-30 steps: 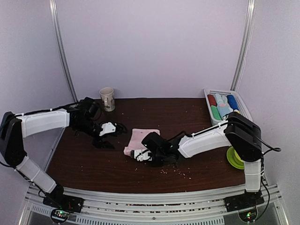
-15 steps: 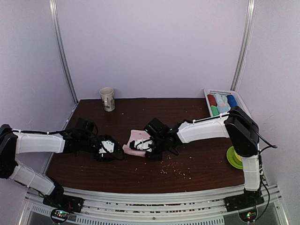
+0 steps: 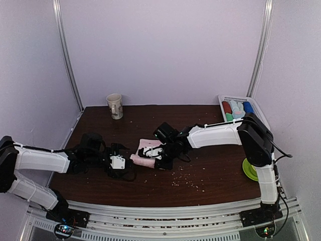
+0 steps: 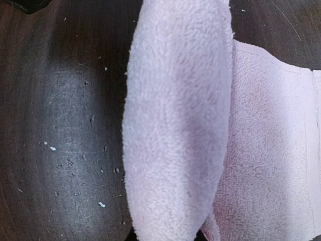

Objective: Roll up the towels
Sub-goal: Roll the towel at the center of the board.

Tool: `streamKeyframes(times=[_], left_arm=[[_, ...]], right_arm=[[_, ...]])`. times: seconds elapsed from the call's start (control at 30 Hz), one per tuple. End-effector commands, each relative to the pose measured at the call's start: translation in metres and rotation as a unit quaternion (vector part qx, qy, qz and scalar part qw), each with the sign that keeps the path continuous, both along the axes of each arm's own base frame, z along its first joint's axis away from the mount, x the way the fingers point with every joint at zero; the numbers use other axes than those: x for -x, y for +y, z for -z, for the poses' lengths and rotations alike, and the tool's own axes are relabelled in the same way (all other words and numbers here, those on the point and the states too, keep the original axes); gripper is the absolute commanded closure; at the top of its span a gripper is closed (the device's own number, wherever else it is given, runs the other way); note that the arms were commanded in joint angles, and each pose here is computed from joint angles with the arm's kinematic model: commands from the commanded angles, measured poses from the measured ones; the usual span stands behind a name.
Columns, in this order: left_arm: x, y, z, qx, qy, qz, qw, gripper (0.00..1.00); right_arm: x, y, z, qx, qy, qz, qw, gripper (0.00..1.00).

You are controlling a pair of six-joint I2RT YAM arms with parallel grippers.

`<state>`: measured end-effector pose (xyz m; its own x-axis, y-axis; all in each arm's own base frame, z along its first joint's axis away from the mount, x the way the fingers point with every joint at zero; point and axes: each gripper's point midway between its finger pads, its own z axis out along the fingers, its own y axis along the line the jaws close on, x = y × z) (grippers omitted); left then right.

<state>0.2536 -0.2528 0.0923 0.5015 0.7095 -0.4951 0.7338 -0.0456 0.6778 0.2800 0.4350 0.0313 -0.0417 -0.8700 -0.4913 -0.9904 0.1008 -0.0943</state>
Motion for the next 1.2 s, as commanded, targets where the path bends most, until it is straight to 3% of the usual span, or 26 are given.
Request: streamKeyframes(times=[0.0,0.2,0.5,0.93,1.17], left_arm=[[-0.002,-0.009,-0.015,0.015,-0.041,0.011,0.999,0.02],[0.005,-0.02,-0.003,0.0,-0.035,0.034,0.999,0.03],[-0.009,-0.027,0.012,-0.023,-0.038,0.027,0.999,0.23],[-0.015,-0.038,0.013,-0.009,-0.057,0.028,0.998,0.25],[-0.018,-0.038,0.031,-0.036,-0.051,0.023,0.998,0.43]], right_arm=[[0.039,-0.034,0.052,0.084,0.101,-0.008,0.991,0.96],[0.041,-0.034,0.052,0.083,0.112,-0.01,0.99,0.95],[0.046,-0.036,0.055,0.082,0.141,-0.016,0.986,0.95],[0.051,-0.038,0.058,0.079,0.172,-0.023,0.982,0.95],[0.052,-0.039,0.056,0.072,0.187,-0.026,0.979,0.95]])
